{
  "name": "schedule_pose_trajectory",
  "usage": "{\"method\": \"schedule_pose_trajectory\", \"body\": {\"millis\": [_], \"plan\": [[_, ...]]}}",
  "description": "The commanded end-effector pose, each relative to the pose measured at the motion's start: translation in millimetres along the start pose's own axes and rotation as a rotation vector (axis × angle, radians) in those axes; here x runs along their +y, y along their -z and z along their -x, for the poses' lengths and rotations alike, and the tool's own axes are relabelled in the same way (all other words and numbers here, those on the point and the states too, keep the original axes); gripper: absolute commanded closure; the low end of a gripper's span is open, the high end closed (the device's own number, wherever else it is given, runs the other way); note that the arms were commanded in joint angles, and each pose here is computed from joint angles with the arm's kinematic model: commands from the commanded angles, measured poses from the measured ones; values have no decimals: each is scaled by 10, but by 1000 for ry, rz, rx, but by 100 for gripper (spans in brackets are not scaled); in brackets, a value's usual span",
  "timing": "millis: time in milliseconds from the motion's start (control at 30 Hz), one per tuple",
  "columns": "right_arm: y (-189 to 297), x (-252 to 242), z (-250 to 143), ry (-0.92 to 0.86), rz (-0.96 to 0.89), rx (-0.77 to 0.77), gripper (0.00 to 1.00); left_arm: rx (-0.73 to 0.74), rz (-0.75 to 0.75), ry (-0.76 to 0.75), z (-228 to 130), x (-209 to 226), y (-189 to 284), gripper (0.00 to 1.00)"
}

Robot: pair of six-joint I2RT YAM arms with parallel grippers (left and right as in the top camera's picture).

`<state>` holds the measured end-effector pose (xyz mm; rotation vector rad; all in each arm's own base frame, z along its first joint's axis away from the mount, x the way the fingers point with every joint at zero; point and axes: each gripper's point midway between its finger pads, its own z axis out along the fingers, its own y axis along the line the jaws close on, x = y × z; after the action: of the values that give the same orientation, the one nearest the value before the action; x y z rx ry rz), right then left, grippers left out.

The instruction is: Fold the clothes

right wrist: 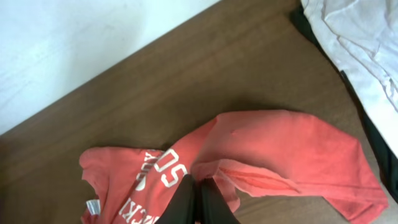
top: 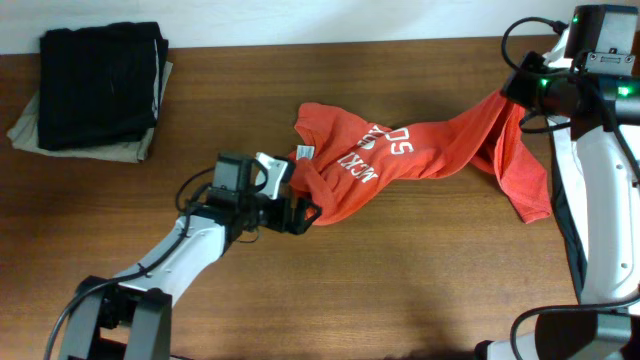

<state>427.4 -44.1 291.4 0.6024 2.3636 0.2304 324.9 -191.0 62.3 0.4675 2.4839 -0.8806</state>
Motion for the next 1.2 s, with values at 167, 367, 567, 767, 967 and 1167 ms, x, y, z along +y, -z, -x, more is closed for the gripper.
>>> {"method": "schedule_pose_trajectory", "body": {"millis": [167, 367, 567, 767, 967, 1167], "plan": [[48, -7, -152, -8, -10, 59, 96, -74, 7, 3, 217, -116, -103, 1], [45, 79, -247, 12, -3, 86, 96, -19, -27, 83, 163, -17, -371, 1], [44, 98, -258, 18, -3, 87, 96, -9, -90, 80, 270, -91, -449, 54], [45, 88, -267, 18, -8, 90, 96, -7, -86, 88, 338, -102, -391, 100], [377, 150, -188, 24, 26, 15, 96, -147, -8, 122, 862, -104, 638, 100], [1082, 321, -162, 42, 144, -113, 96, -386, 104, 101, 1129, -376, 2069, 100]]}}
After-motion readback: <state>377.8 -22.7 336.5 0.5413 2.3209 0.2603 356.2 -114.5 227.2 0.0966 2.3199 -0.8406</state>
